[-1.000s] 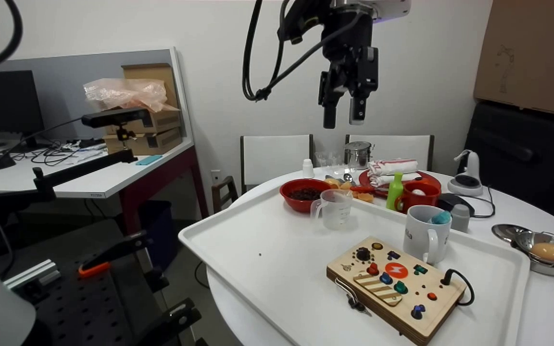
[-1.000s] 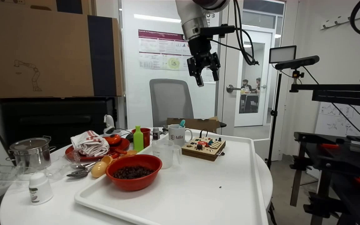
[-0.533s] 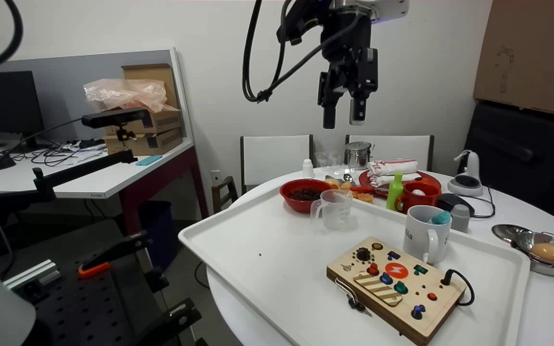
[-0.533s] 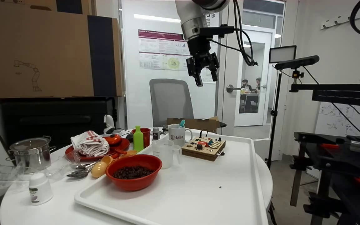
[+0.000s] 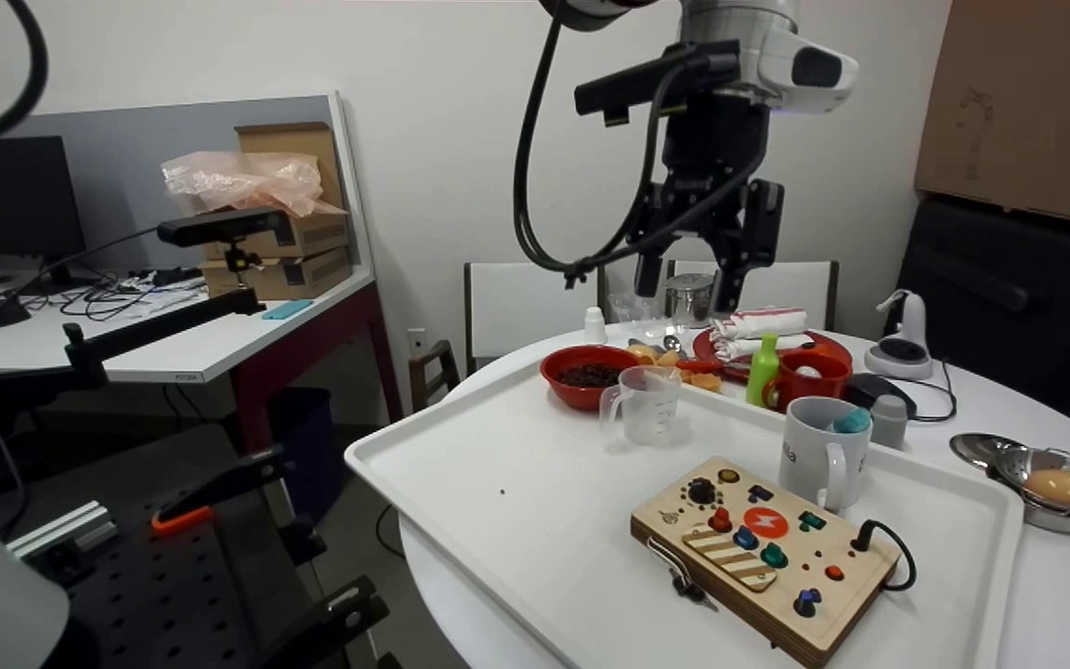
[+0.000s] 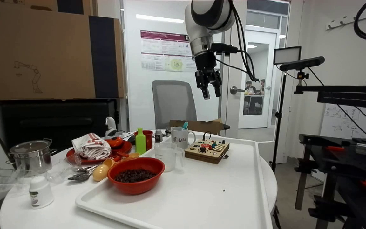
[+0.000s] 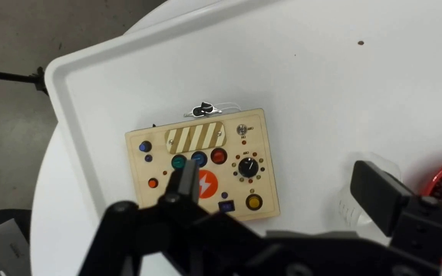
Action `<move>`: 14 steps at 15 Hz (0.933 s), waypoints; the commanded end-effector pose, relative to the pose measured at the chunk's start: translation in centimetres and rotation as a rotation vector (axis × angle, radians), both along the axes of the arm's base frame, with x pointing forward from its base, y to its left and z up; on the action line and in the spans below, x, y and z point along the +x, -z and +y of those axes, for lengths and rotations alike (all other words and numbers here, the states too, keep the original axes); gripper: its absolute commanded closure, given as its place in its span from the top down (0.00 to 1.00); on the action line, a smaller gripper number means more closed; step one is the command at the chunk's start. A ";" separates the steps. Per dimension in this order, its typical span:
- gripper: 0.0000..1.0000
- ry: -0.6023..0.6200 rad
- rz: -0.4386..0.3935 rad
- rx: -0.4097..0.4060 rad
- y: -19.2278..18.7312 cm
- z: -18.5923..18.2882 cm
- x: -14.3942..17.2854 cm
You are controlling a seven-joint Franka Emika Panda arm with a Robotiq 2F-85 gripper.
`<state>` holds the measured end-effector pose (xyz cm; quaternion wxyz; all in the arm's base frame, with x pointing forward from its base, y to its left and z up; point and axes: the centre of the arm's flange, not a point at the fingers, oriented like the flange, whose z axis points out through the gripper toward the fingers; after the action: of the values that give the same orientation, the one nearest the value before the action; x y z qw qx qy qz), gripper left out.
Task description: Press the yellow button on the object
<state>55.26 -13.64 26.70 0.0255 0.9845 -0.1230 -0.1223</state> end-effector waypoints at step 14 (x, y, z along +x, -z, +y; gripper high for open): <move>1.00 -0.153 -0.045 0.102 6.3 -1.0 1.6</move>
<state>56.86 -14.61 21.41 -0.0052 0.9904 -0.0580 -0.1254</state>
